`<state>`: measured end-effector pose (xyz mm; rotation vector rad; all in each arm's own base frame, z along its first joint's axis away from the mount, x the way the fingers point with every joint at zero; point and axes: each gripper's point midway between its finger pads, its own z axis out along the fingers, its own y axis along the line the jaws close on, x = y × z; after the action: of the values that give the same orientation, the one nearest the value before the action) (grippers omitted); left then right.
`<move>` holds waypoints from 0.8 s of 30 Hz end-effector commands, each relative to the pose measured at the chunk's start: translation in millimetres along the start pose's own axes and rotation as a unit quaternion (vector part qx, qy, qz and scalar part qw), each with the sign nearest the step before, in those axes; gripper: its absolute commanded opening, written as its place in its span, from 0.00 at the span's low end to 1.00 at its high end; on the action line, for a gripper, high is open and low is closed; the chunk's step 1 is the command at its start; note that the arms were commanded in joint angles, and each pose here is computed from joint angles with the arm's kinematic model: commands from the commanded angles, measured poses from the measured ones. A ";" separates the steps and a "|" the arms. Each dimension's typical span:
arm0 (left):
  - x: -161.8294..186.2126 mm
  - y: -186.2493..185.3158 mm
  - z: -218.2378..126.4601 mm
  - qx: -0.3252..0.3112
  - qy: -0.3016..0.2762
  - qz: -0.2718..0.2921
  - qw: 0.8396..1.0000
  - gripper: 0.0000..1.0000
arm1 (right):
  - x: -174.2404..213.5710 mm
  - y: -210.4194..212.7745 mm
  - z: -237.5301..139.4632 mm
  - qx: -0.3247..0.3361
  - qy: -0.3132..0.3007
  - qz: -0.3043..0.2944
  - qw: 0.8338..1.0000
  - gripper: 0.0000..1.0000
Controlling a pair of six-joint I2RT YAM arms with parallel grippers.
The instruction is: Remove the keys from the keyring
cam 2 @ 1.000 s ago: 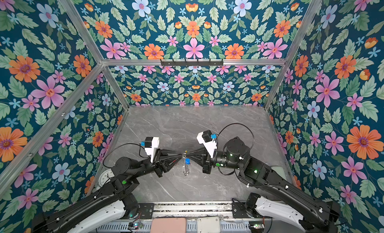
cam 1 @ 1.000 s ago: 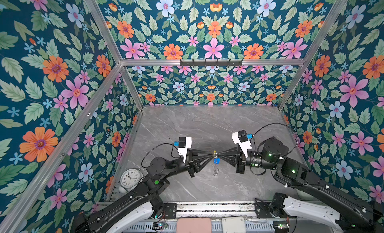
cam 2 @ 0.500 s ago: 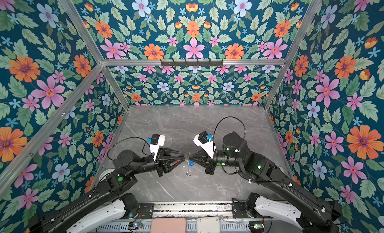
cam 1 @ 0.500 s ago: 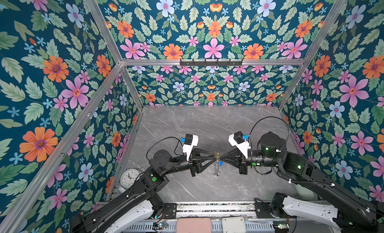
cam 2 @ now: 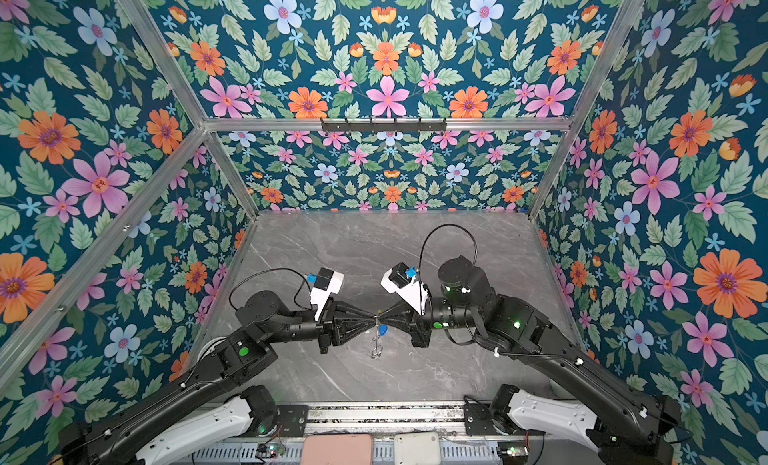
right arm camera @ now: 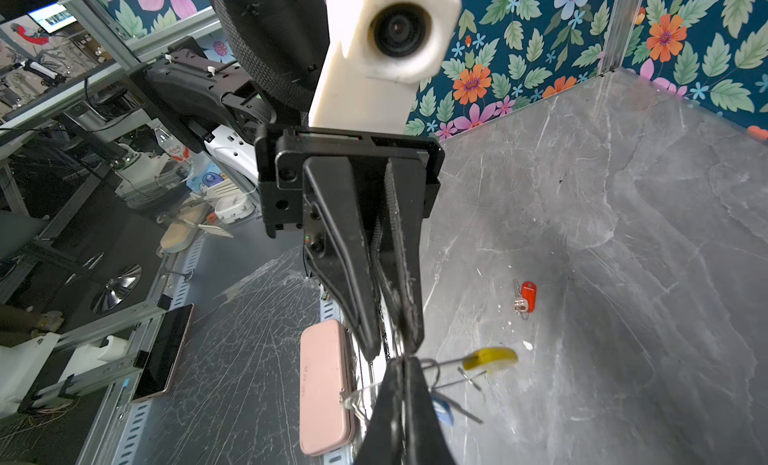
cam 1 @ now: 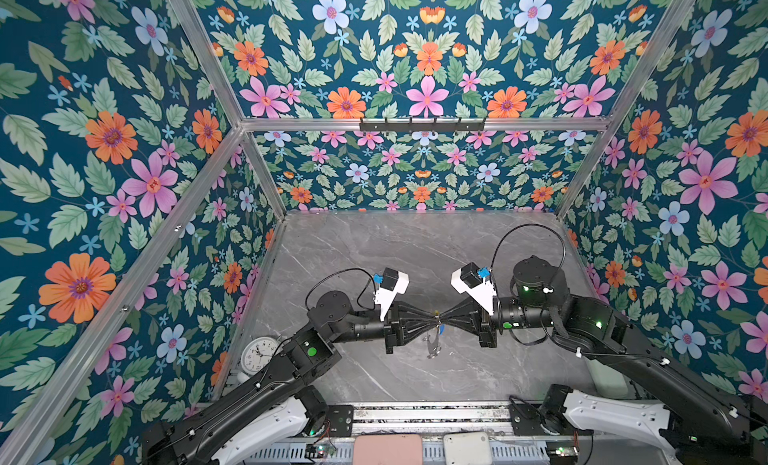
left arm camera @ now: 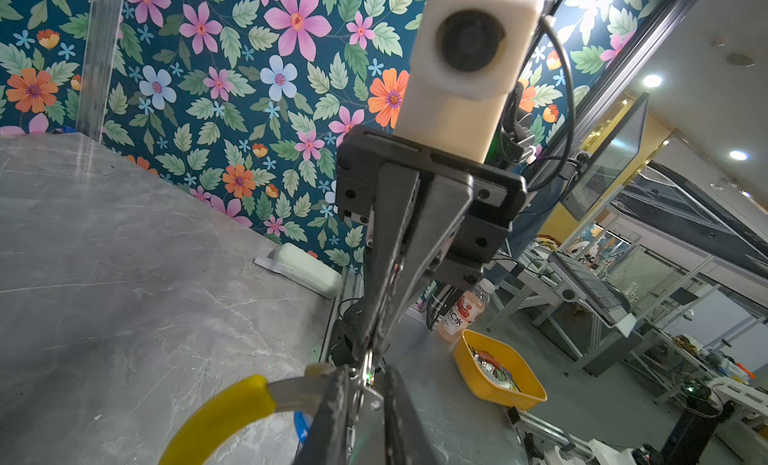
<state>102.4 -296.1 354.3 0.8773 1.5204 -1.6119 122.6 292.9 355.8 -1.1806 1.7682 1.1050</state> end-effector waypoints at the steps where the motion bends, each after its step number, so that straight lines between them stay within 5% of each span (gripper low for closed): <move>1: -4.4 -6.1 0.5 0.013 -0.003 0.017 1.000 0.18 | -1.3 1.1 -0.2 -0.002 0.003 -0.008 1.000 0.00; 10: -5.5 -4.3 2.4 0.011 -0.004 0.022 1.000 0.00 | -2.7 0.2 2.2 -0.003 0.006 -0.008 1.000 0.00; 15: -10.4 -3.3 0.6 0.006 -0.022 0.034 0.999 0.00 | -9.5 1.5 3.1 -0.008 -0.007 -0.007 1.000 0.00; 18: -15.9 -4.5 -3.6 0.000 -0.041 0.045 0.998 0.00 | -15.3 -0.1 0.7 0.000 -0.027 -0.009 1.000 0.27; 24: -24.3 -10.7 -12.8 0.001 -0.077 0.065 0.995 0.00 | -19.7 -6.7 -9.2 0.030 -0.085 -0.023 0.996 0.51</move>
<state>104.6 -287.3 361.6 0.8398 1.4347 -1.5665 125.7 289.8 357.7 -1.1373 1.7040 1.0925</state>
